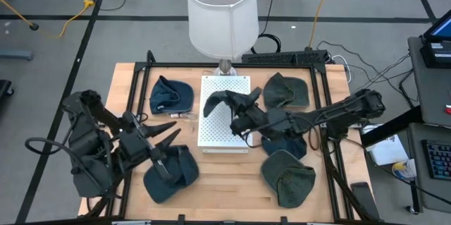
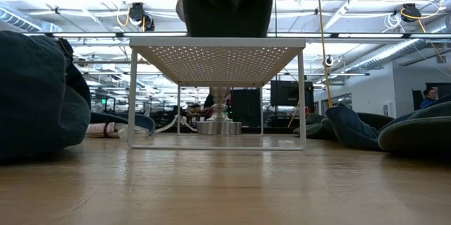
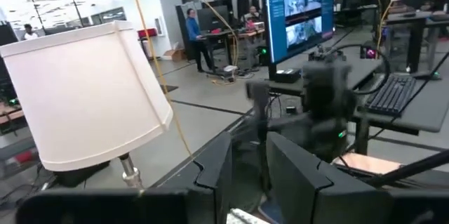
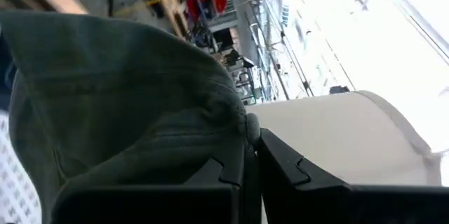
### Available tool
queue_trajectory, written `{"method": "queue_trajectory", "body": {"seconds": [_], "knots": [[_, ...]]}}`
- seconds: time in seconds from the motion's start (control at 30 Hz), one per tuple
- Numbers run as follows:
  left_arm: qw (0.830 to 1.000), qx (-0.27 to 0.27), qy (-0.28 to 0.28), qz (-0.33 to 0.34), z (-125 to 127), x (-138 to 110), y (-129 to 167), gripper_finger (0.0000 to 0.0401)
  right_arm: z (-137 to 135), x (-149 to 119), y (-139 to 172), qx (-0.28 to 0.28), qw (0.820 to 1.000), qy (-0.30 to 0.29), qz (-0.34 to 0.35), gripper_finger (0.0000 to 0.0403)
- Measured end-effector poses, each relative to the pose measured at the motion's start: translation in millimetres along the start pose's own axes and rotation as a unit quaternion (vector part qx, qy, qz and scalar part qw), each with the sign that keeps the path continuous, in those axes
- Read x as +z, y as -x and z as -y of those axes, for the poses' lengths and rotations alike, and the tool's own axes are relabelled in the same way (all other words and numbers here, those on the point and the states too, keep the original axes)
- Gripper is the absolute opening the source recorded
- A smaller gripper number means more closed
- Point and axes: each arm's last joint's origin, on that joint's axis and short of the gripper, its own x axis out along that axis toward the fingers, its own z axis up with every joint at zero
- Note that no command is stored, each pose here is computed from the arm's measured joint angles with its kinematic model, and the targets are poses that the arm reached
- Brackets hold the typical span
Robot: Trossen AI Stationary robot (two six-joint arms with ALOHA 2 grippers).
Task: Pick & Place hat
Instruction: Put the top left gray cap on the shelf
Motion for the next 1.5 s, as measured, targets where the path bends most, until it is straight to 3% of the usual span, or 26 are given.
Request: {"method": "queue_trajectory", "body": {"seconds": [0.2, 0.53, 0.87, 1.5], "knots": [[1.000, -0.018, -0.001, -0.007, 0, -4, -1, 0.0097, -27, -16, -5, 0.031, 0.999, -0.010, -0.001, 0.0012], [1.000, -0.026, 0.001, -0.012, 0, -7, -3, 0.0097, -54, -18, 7, 0.082, 0.995, -0.030, 0.037, 0.0012], [0.999, -0.036, 0.007, -0.019, 0, -7, -9, 0.0097, -57, -31, -8, 0.111, 0.992, -0.051, 0.044, 0.0012], [0.999, -0.031, 0.013, -0.027, -2, -8, -21, 0.0097, -60, -71, -53, 0.143, 0.988, -0.034, 0.038, 0.0012]]}}
